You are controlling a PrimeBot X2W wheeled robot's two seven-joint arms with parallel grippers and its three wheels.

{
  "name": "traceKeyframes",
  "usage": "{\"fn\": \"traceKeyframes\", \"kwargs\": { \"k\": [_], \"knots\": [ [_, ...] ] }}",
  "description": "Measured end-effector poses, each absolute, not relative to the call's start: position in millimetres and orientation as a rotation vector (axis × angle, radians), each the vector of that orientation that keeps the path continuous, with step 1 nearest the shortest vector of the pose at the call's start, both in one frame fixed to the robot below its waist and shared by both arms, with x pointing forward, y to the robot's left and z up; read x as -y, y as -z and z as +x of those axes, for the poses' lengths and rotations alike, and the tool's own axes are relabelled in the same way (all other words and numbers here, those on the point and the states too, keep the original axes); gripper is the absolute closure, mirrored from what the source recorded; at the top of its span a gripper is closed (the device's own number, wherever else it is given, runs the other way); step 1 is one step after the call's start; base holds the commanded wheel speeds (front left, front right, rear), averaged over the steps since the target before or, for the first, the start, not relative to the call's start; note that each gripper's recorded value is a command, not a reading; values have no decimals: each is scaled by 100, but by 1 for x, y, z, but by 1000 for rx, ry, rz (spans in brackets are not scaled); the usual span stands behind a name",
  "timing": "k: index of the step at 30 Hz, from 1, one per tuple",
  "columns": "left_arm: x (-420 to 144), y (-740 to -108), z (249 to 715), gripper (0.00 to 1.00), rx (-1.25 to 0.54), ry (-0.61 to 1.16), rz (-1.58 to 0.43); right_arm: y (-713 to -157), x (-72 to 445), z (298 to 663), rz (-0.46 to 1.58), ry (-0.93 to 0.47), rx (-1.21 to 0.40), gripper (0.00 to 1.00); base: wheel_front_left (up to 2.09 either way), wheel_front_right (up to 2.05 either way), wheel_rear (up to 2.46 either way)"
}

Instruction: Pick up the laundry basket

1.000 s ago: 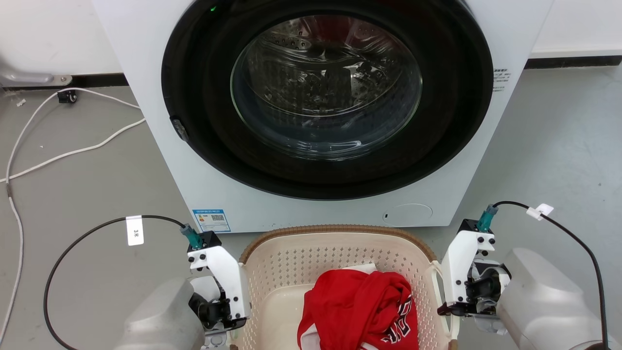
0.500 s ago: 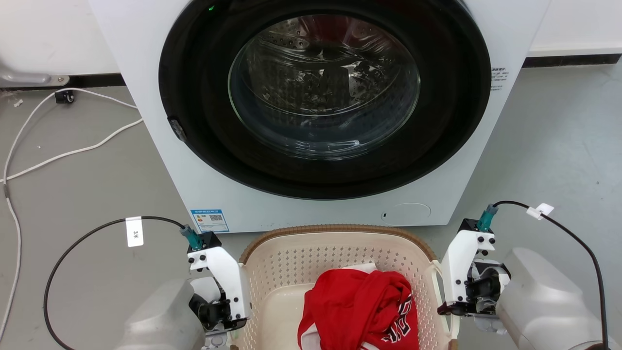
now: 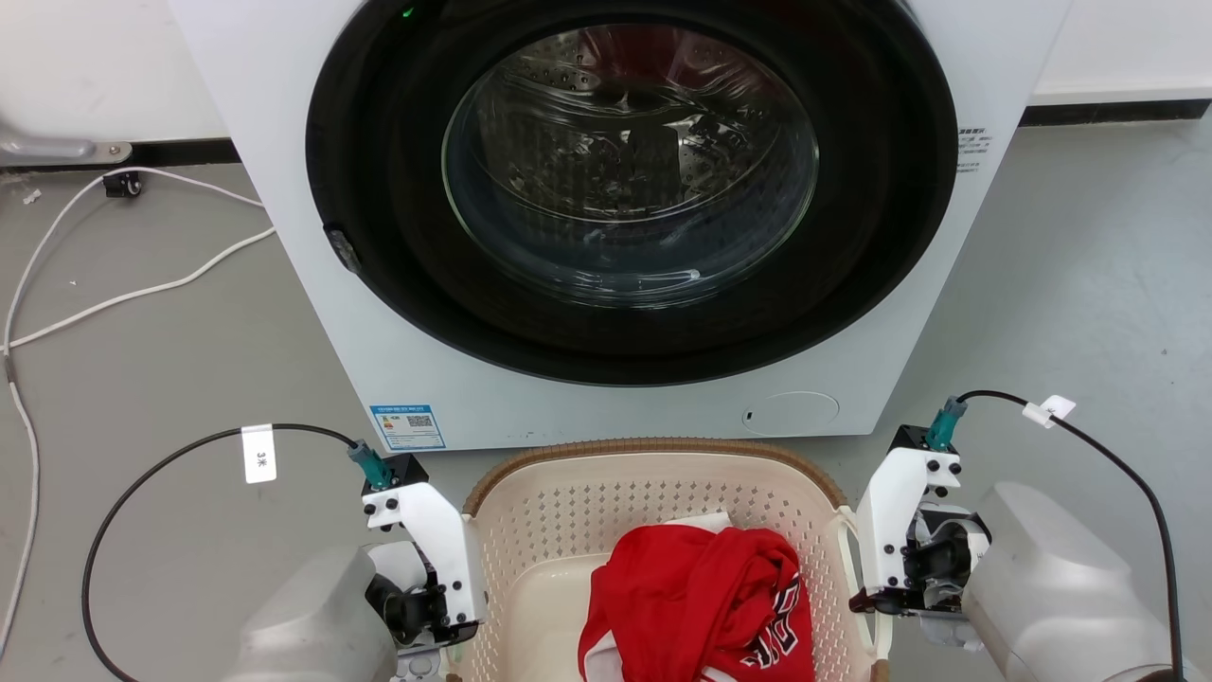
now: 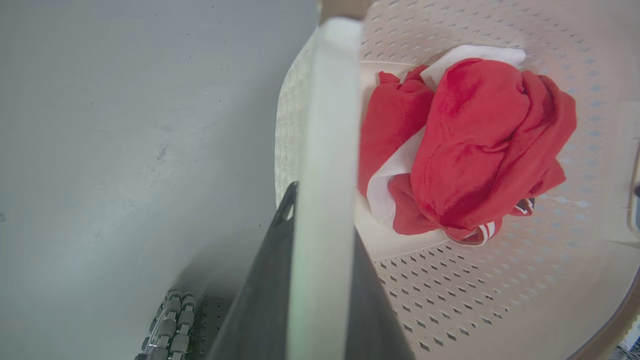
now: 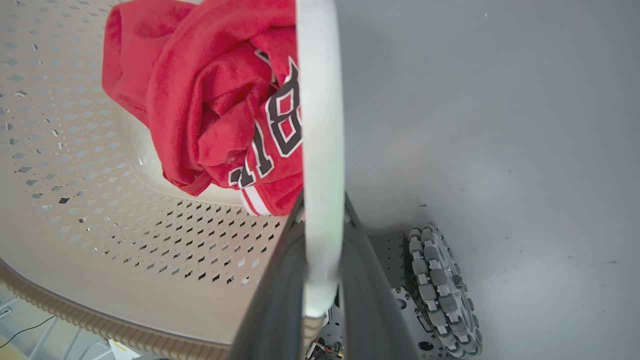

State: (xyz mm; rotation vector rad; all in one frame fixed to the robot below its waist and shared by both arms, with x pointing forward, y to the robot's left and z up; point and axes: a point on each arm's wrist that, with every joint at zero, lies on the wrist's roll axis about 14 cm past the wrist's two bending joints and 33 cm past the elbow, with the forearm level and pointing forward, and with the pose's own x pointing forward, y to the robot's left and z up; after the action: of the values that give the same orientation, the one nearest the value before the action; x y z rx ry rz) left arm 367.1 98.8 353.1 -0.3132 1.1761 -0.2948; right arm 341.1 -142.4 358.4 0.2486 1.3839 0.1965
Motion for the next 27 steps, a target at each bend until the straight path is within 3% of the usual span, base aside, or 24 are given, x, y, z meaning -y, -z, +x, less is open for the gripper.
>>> {"fn": "traceKeyframes", "kwargs": {
  "k": [27],
  "knots": [
    [-101,-350,366,100,-1180,289,-312,-356,139,340,263,-196,-1392,100,0,0,0]
  ]
}}
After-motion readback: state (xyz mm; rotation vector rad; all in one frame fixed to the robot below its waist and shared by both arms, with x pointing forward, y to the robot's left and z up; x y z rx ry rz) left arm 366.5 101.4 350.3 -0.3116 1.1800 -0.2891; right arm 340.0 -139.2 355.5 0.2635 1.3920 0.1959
